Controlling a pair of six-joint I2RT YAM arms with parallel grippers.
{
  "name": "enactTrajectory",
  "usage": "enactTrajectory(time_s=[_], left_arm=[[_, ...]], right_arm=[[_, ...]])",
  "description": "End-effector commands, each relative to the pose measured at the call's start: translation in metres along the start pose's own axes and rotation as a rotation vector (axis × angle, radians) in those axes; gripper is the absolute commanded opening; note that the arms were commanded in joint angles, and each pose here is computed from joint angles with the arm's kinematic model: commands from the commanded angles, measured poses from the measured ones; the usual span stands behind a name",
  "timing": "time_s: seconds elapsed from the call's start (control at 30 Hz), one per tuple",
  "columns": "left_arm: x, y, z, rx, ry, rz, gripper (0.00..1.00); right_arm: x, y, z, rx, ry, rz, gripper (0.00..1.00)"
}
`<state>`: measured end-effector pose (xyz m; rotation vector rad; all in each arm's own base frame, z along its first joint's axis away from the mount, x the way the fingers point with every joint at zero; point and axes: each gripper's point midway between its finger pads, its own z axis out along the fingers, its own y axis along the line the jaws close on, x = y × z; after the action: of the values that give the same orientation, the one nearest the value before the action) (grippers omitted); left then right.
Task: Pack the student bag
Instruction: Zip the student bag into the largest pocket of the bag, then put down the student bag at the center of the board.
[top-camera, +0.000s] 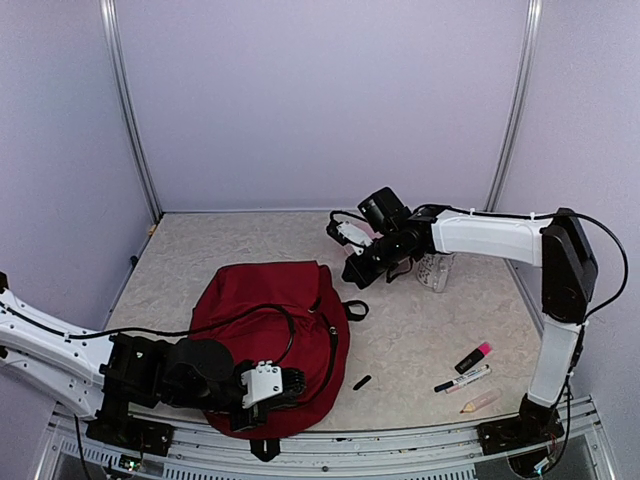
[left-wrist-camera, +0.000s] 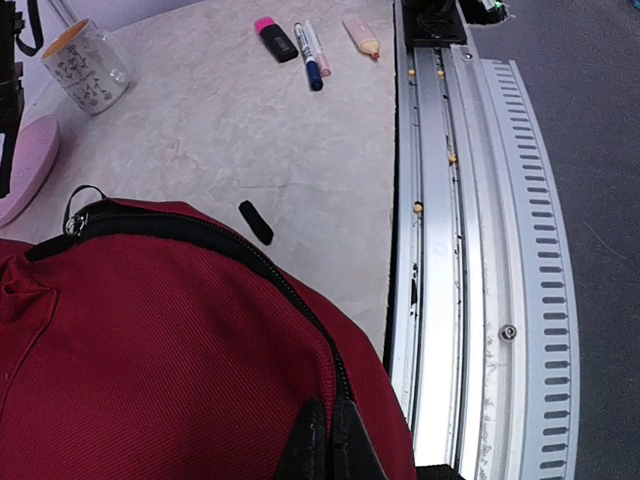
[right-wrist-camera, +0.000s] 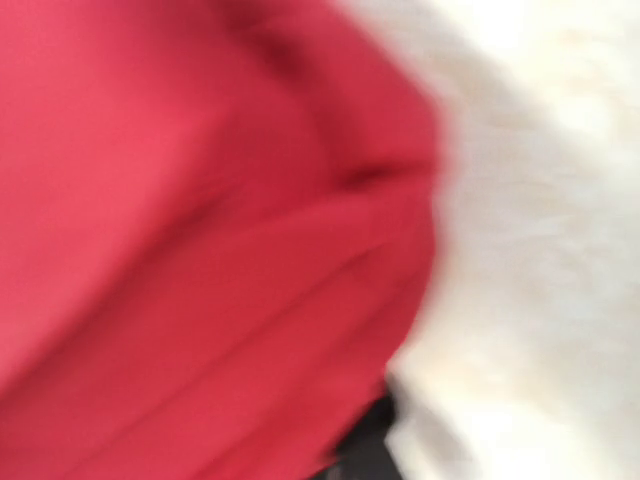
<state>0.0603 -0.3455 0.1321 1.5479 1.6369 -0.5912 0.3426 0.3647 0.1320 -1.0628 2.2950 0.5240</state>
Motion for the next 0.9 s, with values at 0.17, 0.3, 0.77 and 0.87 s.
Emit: enactTrajectory(time_s=[0.17, 0.3, 0.77, 0.87], left_arm=[[-0.005, -0.012, -0.003, 0.058, -0.016, -0.001, 0.00], [0.000, 0.011, 0.000, -0.064, 0.002, -0.019, 0.00], [0.013, 0.119, 0.003, -0.364, 0.021, -0.240, 0.00], [0.003, 0.107, 0.008, -0.282, 0.001, -0.239, 0.01]], right_arm=[[0.002, -0.001, 0.000, -0.005, -0.014, 0.002, 0.00], [0.001, 0.009, -0.024, -0.032, -0.059, 0.022, 0.00], [0.017, 0.001, -0.091, 0.071, -0.172, 0.173, 0.00], [0.037, -0.014, -0.096, 0.162, -0.112, 0.229, 0.06]])
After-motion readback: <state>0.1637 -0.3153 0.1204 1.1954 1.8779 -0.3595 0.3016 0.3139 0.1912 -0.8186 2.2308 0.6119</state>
